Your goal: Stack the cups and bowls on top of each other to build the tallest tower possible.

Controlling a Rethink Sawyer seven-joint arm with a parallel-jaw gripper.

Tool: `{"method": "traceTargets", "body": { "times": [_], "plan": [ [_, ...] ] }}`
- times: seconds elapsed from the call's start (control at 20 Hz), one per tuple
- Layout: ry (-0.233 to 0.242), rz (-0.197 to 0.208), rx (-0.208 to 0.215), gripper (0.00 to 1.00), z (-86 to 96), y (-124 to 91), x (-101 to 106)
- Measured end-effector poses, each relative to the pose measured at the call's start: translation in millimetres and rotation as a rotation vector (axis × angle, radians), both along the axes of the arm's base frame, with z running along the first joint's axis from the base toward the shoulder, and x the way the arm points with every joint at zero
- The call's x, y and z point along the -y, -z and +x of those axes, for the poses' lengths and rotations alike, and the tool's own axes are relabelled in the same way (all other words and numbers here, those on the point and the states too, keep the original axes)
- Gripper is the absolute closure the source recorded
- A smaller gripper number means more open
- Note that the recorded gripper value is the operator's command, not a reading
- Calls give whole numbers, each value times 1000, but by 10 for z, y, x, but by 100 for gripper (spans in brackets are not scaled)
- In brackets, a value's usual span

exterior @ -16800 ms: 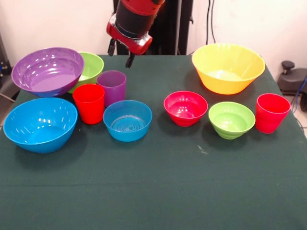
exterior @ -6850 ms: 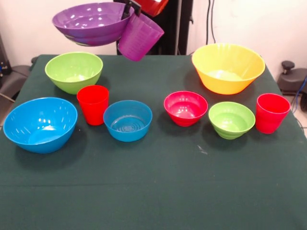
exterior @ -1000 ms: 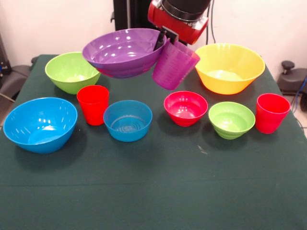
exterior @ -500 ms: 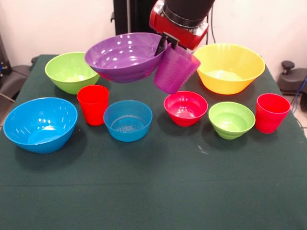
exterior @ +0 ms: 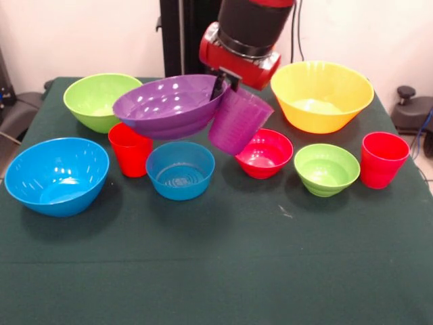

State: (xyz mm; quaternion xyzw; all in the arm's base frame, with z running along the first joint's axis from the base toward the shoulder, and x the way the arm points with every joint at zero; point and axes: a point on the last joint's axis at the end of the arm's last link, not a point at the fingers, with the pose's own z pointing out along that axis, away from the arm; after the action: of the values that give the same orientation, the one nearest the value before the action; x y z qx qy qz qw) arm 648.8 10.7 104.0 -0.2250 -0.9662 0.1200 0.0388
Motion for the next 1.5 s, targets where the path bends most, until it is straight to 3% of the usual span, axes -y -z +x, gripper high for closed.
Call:
{"method": "traceTargets", "body": {
  "times": [0.45,1.05,1.5],
  "plan": [
    [28,3,9,100,-125,119,276],
    [92,-10,-14,100,-315,149,837],
    [83,-27,-20,100,-363,171,951]
  ]
}}
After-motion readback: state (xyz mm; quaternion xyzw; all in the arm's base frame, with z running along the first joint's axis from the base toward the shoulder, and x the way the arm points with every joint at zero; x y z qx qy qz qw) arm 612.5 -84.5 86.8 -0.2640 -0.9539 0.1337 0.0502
